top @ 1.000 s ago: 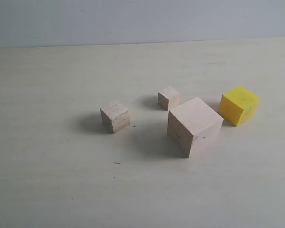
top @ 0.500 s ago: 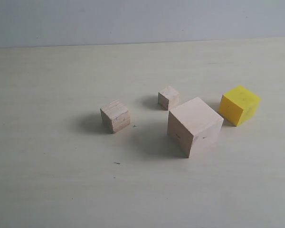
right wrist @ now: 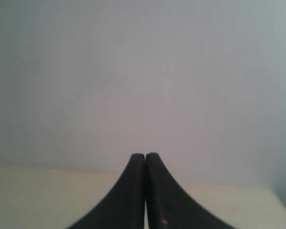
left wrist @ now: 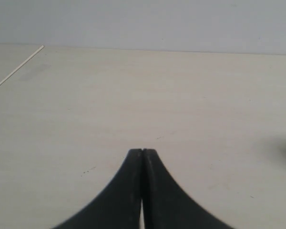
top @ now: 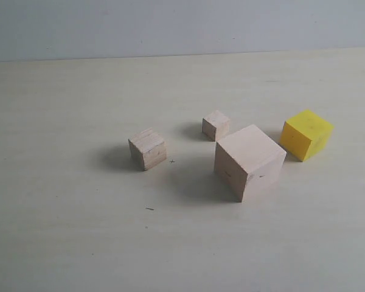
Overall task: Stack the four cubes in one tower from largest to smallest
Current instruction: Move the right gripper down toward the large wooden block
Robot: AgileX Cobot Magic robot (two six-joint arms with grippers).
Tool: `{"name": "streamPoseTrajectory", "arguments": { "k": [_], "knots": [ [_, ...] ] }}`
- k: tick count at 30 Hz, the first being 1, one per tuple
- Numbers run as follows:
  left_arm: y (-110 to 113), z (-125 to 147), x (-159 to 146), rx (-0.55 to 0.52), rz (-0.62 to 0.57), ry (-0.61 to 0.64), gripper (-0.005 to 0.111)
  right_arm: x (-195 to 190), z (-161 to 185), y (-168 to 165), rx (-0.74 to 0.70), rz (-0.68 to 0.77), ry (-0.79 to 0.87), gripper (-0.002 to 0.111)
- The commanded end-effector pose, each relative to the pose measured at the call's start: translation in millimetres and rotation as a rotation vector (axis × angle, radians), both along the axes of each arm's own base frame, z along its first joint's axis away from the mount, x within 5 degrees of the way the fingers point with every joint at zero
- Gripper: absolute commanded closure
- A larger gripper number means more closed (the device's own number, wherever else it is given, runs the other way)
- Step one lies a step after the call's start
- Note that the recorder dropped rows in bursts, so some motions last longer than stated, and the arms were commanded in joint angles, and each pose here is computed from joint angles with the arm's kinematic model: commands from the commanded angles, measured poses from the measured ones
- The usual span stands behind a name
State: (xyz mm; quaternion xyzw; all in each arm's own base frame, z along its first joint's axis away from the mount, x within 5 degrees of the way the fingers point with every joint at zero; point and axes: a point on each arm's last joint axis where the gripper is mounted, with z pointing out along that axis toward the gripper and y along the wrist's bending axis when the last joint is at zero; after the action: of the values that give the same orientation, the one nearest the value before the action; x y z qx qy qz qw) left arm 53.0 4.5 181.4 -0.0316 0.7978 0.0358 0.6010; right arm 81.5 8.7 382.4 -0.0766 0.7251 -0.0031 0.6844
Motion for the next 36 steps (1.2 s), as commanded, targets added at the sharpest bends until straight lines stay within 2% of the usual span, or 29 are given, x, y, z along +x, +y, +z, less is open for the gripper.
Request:
{"name": "streamPoseTrajectory", "arguments": {
  "k": [1, 5, 9, 14, 22, 33, 36],
  "knots": [
    [0, 0, 0, -0.006, -0.004, -0.011, 0.107, 40, -12, 27, -0.025, 0.276, 0.333, 0.108],
    [0, 0, 0, -0.006, -0.004, -0.011, 0.107, 74, -45, 42, 0.025, 0.397, 0.638, 0.108],
    [0, 0, 0, -0.006, -0.004, -0.011, 0.107, 105, -74, 46, 0.054, 0.407, 0.823, 0.108],
    [0, 0, 0, -0.006, -0.004, -0.011, 0.107, 137, -95, 50, 0.154, 0.36, 0.857, 0.108],
    [0, 0, 0, -0.006, -0.004, -0.011, 0.107, 162, -119, 53, 0.255, 0.321, 0.918, 0.108],
    [0, 0, 0, -0.006, -0.004, -0.011, 0.107, 180, -151, 55, 0.262, 0.305, 1.017, 0.108],
    [0, 0, 0, -0.006, -0.004, -0.011, 0.107, 187, -162, 50, 0.242, 0.235, 1.027, 0.108]
  ]
}}
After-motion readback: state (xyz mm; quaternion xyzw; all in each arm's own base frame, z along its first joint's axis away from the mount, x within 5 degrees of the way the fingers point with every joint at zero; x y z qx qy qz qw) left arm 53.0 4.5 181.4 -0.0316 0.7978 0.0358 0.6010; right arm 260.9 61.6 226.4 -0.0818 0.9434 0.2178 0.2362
